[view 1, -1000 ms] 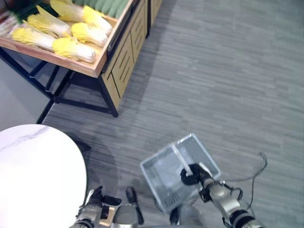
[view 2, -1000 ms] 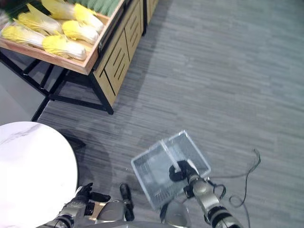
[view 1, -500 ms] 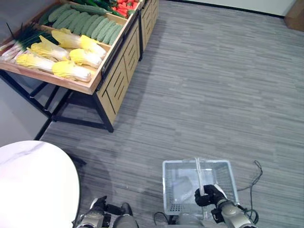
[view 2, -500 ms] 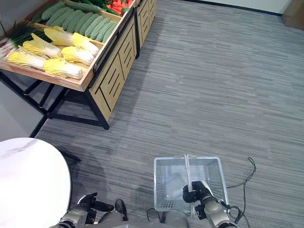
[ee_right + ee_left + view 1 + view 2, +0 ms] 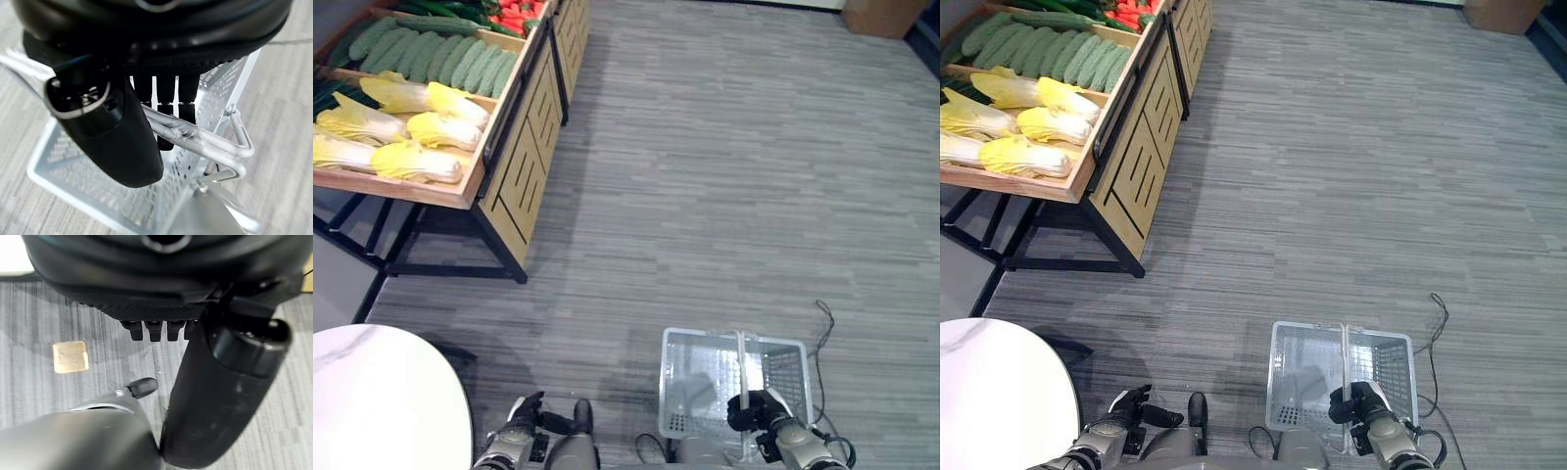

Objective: Get the vegetables into the basket

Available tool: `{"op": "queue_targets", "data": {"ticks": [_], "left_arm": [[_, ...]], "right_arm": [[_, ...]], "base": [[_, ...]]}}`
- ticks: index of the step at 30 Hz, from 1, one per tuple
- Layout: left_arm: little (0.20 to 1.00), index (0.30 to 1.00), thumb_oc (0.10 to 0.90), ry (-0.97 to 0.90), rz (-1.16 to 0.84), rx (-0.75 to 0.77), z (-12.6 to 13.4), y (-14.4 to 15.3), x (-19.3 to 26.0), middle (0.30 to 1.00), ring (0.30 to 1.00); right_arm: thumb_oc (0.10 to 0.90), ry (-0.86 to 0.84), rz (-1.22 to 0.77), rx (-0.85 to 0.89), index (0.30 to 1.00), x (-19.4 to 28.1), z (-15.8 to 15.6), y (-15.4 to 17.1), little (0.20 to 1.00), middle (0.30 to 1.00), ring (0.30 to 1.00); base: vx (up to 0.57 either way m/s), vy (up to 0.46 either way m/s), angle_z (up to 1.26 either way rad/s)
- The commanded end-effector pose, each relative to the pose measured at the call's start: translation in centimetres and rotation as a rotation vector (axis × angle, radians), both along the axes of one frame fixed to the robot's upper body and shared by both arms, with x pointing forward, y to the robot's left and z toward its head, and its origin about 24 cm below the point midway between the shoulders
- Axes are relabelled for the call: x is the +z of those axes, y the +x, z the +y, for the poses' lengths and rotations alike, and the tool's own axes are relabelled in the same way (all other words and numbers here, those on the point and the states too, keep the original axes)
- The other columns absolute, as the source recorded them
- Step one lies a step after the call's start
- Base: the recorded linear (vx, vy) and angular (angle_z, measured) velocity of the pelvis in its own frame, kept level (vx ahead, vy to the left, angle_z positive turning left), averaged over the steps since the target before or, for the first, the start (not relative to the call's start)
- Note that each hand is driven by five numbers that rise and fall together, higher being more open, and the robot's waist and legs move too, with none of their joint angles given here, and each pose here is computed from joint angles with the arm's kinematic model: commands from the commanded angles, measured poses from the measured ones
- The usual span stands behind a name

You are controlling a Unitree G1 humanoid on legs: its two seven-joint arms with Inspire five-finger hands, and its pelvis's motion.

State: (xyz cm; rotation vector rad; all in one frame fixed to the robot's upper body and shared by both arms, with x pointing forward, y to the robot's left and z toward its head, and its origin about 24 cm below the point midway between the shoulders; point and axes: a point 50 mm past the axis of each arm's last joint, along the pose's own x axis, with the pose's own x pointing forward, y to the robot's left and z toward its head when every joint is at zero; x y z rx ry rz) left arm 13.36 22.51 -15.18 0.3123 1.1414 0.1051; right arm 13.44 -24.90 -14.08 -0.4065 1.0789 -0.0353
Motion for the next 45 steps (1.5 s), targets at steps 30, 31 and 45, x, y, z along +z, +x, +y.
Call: {"op": "queue_targets", "data": {"ticks": [30, 31, 45], "left_arm": [[1.000, 1.000, 0.900, 0.105, 0.081, -0.071, 2.3, -1.0, 0.1, 1.000, 1.000], [1.000, 1.000, 0.900, 0.102, 0.085, -0.062, 2.4, -1.1, 0.1, 1.000, 1.000], [1.000, 1.000, 0.900, 0.081, 0.101, -0.044, 2.2, -1.4, -0.1, 1.000, 1.000]], "right_arm": [[0.400, -0.039, 0.129, 0.017, 0.300, -0.7, -0.9, -1.2, 0.300, 0.300, 0.300], [0.400, -0.037, 0.126, 0.019, 0.300, -0.6, -1.0, -1.1, 0.300, 0.300, 0.300], [0.400, -0.008, 0.109, -0.019, 0.300, -0.6, -1.1, -1.7, 0.300, 0.300, 0.300]], "base": [[0.02, 0.041, -0.06], [0.06, 0.155, -0.11], [0.31, -0.008, 0.30]]}}
